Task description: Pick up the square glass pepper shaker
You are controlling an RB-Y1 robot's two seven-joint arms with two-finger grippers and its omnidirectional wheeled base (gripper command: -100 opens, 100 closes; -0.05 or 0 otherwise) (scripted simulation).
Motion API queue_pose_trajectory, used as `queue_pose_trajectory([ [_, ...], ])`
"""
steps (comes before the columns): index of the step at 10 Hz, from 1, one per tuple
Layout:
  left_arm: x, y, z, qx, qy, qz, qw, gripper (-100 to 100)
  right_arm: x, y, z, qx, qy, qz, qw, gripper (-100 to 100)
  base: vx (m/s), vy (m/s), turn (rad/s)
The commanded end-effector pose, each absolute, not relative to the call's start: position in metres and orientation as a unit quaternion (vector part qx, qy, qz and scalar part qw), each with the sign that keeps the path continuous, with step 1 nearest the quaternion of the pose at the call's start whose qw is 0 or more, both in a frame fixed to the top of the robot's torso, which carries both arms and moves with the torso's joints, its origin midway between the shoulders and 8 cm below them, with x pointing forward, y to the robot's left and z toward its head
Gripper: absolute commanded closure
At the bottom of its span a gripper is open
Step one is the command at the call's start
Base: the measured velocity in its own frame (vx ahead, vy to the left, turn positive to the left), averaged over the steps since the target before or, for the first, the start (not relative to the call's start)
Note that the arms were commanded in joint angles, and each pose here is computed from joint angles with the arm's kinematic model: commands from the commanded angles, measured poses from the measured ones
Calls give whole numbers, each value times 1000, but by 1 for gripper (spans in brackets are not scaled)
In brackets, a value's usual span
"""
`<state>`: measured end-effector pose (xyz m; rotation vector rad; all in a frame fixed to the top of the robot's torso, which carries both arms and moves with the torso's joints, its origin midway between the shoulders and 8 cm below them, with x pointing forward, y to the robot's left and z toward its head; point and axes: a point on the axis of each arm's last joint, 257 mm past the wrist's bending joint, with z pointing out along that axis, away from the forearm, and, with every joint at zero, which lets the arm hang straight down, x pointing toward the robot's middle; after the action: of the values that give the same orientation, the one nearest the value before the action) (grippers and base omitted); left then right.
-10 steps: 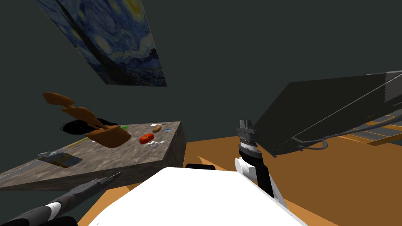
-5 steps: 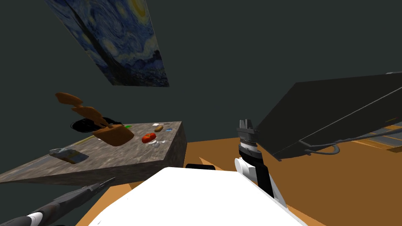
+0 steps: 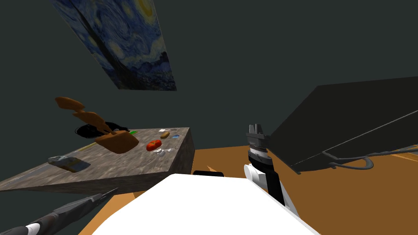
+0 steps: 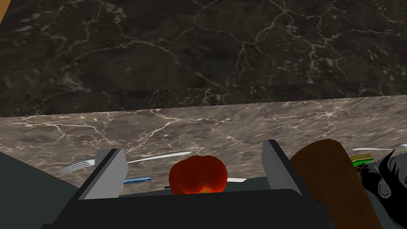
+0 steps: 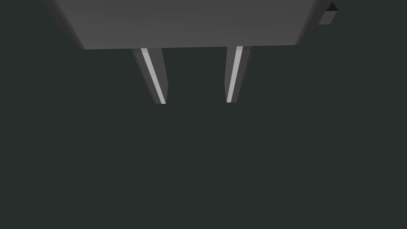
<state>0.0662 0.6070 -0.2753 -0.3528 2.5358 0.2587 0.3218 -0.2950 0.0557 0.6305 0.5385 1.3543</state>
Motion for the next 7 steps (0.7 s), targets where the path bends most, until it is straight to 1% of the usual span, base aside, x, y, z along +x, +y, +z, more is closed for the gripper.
queue_pose_trajectory([
  [1, 69, 594, -277, -125, 952, 83, 267, -100, 322, -295, 56, 283, 242, 608, 701, 0, 148, 1, 65],
  [4, 76, 575, -281, -114, 958, 64, 256, -100, 322, -295, 56, 283, 242, 608, 701, 0, 178, 2, 31],
  [7, 85, 541, -288, -97, 966, 28, 238, -100, 322, -295, 56, 283, 242, 608, 701, 0, 188, -3, 40],
])
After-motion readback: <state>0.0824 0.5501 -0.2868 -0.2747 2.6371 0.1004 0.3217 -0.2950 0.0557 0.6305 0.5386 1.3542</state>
